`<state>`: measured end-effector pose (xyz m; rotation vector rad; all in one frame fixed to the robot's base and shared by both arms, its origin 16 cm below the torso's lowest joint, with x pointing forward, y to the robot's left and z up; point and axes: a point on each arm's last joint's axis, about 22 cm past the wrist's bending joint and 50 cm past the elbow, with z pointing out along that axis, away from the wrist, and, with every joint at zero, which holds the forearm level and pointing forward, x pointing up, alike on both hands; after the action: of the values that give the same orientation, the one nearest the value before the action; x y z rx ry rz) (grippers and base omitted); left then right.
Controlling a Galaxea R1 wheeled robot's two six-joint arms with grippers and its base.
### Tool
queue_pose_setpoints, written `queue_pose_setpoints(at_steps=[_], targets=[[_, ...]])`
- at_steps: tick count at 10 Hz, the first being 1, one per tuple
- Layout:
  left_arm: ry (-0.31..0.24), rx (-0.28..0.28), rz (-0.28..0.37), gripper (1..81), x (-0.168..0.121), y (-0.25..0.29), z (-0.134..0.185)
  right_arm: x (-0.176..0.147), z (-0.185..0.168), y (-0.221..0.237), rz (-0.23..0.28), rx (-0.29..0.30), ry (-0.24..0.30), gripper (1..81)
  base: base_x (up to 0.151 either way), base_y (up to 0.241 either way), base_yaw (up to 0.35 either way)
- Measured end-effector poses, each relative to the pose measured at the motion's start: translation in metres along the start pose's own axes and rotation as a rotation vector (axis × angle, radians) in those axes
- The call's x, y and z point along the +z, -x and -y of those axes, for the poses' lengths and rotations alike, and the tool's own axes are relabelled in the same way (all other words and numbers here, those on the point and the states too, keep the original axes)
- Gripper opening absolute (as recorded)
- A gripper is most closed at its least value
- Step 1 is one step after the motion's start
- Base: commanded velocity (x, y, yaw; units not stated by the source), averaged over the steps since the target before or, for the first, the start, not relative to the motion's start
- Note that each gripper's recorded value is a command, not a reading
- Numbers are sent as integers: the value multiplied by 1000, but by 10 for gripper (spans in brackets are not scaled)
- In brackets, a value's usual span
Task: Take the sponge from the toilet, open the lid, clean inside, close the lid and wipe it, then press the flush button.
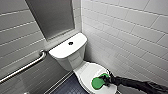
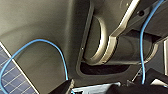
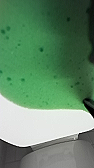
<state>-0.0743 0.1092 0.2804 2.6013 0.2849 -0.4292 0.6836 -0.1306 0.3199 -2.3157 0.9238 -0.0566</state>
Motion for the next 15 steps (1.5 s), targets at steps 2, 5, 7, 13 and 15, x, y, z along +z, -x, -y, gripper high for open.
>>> queue_pose_setpoints(at_steps=[2,5,7,13,15], targets=[[2,-1,-1,811,1,0,-2,4,-2,3,-4,-30,13,811,0,0,0],[2,0,-1,811,1,0,-2,6,-4,8,-10,-110,8,10,0,0,0],[2,0,-2,811,1,0,-2,5,-7,6,-17,-122,9,811,0,0,0],[3,2,-5,811,2,-4,-2,-46,-1,3,61,-211,-17,811,0,0,0],[4,5,-10,811,2,-9,-2,-62,-1,11,90,-226,-33,811,0,0,0]])
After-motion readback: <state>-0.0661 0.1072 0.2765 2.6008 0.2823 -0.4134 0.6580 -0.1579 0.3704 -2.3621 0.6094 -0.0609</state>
